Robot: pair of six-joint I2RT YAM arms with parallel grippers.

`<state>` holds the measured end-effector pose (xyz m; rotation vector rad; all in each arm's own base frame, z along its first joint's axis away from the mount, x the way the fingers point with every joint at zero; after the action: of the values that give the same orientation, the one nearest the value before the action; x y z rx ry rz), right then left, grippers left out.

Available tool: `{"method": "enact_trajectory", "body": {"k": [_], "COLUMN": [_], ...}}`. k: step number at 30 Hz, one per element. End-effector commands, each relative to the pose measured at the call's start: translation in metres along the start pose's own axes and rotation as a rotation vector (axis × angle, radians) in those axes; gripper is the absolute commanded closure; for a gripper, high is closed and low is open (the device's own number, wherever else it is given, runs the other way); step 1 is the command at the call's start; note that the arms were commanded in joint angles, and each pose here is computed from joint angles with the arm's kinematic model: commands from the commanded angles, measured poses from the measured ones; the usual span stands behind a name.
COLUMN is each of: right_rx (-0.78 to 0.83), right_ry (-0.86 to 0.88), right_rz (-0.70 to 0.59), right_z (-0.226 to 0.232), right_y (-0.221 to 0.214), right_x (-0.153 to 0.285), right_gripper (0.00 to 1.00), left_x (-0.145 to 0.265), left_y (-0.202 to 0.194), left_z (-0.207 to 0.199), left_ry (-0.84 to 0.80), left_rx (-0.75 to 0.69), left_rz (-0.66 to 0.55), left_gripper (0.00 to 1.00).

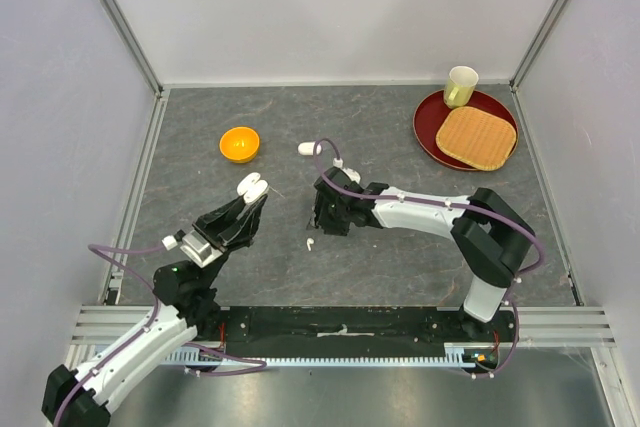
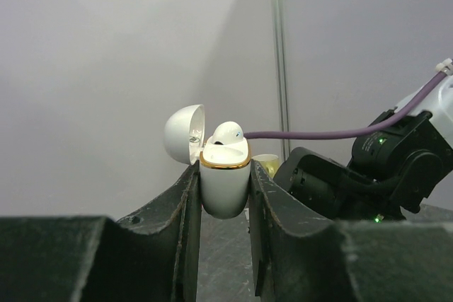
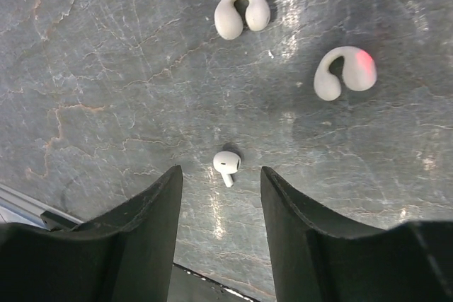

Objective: Insert the wireless bluetooth earbuds into the charging case
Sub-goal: Pick up the earbud from the center of the board.

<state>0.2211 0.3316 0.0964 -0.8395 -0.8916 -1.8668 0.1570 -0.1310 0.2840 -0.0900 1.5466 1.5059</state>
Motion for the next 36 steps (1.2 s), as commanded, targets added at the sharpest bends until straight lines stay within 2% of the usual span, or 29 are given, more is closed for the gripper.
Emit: {"method": "enact_trajectory", "body": {"k": [1,11,21,36], "right_rx": [-0.021,-0.002,0.021,-0.021], "right_ry": [0.038,0.001,-0.065,-0.110], "right_rz": [-0.024,-0.061,-0.106,-0.111], "right_z": [0.019,0.023,0.023,0.019], "right_y": [0.000,-0.009,-0.014,-0.024], "right_x": [-0.002,-0.010,-0.014,-0.023], "right_gripper": [0.46,0.53,0.48,0.49], "left_x": [0.015,0.016,0.019,0.025], "left_y": [-0.018,-0.017,-0.015,-0.012], "left_z": [0.004,0.007,0.010,0.017], "left_ry": [0.039,0.050,0.068,0.115], "left_rx": [-0.050,-0.066,-0.080,-0.104], "left_rz": [0.055,0.068,0.070,0.077], "left_gripper": [0.98,0.98,0.98,0.98]}}
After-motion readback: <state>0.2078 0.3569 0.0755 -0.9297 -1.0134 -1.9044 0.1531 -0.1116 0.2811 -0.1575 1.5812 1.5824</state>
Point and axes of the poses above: each gripper's point midway between its finger pads, its own x axis back along the fingers, its own z axis along the line the jaws close on, y = z × x, the point moved 5 cm from there along x, back along the fingers, and after that the axes turned 7 degrees about -x, right-handed, at the moved point
